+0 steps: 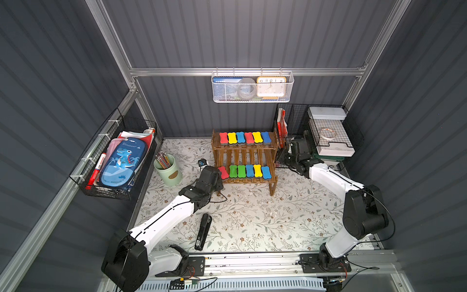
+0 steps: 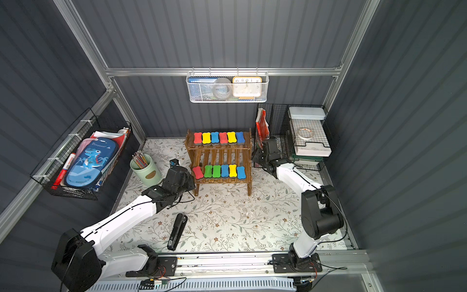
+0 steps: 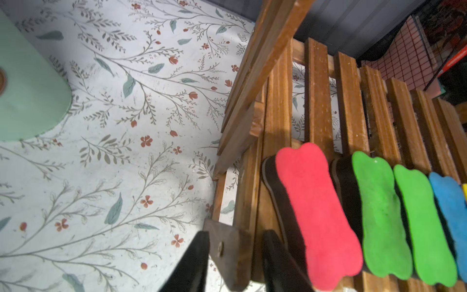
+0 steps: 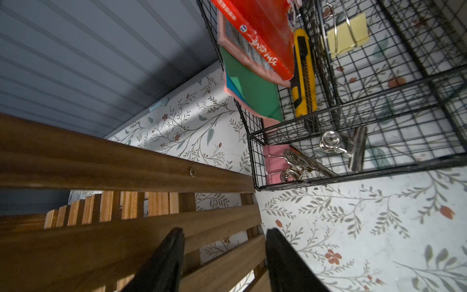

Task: Remove the whiteboard erasers from the shelf
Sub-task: Adjust the shelf at the center of the board, then pick up the whiteboard eraser from the shelf, then place the whiteboard eraser at the center of the board, then pick up the whiteboard eraser from the shelf.

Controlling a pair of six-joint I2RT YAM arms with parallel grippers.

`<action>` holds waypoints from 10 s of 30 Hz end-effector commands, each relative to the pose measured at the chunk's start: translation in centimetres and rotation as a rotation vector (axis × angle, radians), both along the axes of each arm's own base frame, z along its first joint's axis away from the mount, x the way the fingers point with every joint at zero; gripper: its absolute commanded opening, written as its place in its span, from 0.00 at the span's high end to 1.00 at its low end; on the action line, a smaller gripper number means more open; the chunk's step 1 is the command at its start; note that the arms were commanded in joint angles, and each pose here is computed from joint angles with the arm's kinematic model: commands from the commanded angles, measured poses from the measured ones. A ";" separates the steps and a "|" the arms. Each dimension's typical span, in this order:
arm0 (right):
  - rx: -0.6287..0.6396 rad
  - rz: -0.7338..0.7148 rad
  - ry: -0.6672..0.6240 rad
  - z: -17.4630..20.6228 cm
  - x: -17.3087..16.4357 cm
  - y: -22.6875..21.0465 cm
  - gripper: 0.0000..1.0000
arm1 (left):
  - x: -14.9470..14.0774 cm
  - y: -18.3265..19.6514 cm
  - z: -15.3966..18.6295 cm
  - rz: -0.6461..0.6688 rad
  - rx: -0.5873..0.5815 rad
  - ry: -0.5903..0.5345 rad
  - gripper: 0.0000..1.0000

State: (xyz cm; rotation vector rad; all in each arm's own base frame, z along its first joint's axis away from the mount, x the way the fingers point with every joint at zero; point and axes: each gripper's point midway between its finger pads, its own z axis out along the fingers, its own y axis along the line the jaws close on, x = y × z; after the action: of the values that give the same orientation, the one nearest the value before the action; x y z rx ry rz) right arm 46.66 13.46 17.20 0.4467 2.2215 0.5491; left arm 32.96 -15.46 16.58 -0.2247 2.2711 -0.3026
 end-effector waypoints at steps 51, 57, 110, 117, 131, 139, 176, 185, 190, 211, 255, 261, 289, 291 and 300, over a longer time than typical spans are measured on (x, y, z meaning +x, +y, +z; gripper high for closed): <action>-0.437 0.375 -0.006 14.7 -0.3 8.3 0.45 | -0.1 -0.9 10.9 -0.130 0.020 -0.166 0.01; -0.461 0.356 0.014 13.8 0.0 7.9 0.48 | 0.0 -1.0 10.9 -0.134 0.018 -0.166 0.01; -0.302 0.255 -0.139 17.5 -6.6 6.8 0.70 | -0.7 0.0 10.5 -0.114 0.029 -0.188 0.01; -0.204 0.242 -0.073 11.4 -14.8 4.7 0.70 | -1.2 0.2 9.5 -0.117 0.032 -0.170 0.01; -0.180 0.311 0.175 -5.5 -22.0 5.1 0.71 | -1.1 0.1 8.9 -0.125 0.045 -0.157 0.01; -0.327 0.314 0.296 -10.5 -20.8 5.1 0.74 | -1.1 0.0 9.1 -0.121 0.032 -0.152 0.01; -0.288 0.326 0.129 -3.1 -21.9 3.7 0.34 | -3.6 1.0 7.9 -0.142 0.016 -0.129 0.03; -0.334 0.289 -0.121 7.7 -19.5 2.8 0.49 | -4.5 0.8 5.5 -0.145 -0.026 -0.078 0.21; -0.265 0.280 -0.110 9.1 -17.0 2.8 0.51 | -4.5 0.1 4.3 -0.156 -0.060 -0.047 0.27; -0.292 0.350 -0.145 19.2 -2.4 9.4 0.46 | -4.6 1.0 6.0 -0.148 -0.012 -0.080 0.01; -0.433 0.376 0.001 12.5 1.6 11.5 0.44 | -4.5 1.4 6.1 -0.140 0.013 -0.088 0.01; -0.458 0.334 -0.005 12.9 1.8 10.5 0.47 | -4.6 1.4 6.2 -0.139 0.009 -0.089 0.01; -0.342 0.342 -0.084 16.0 0.7 11.3 0.73 | -4.0 1.1 6.9 -0.143 0.017 -0.099 0.01; -0.312 0.340 -0.114 17.0 0.1 11.3 0.78 | -4.0 1.1 6.9 -0.141 0.017 -0.101 0.01; -0.164 0.318 -0.186 19.4 -3.8 10.2 0.82 | -4.1 1.3 6.9 -0.139 0.016 -0.108 0.01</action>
State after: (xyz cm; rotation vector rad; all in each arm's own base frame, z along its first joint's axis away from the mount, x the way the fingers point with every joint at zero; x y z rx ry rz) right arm 43.47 23.60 35.24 -0.0854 2.1973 0.4579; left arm 28.88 -14.32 22.55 -0.0591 2.2095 -0.3744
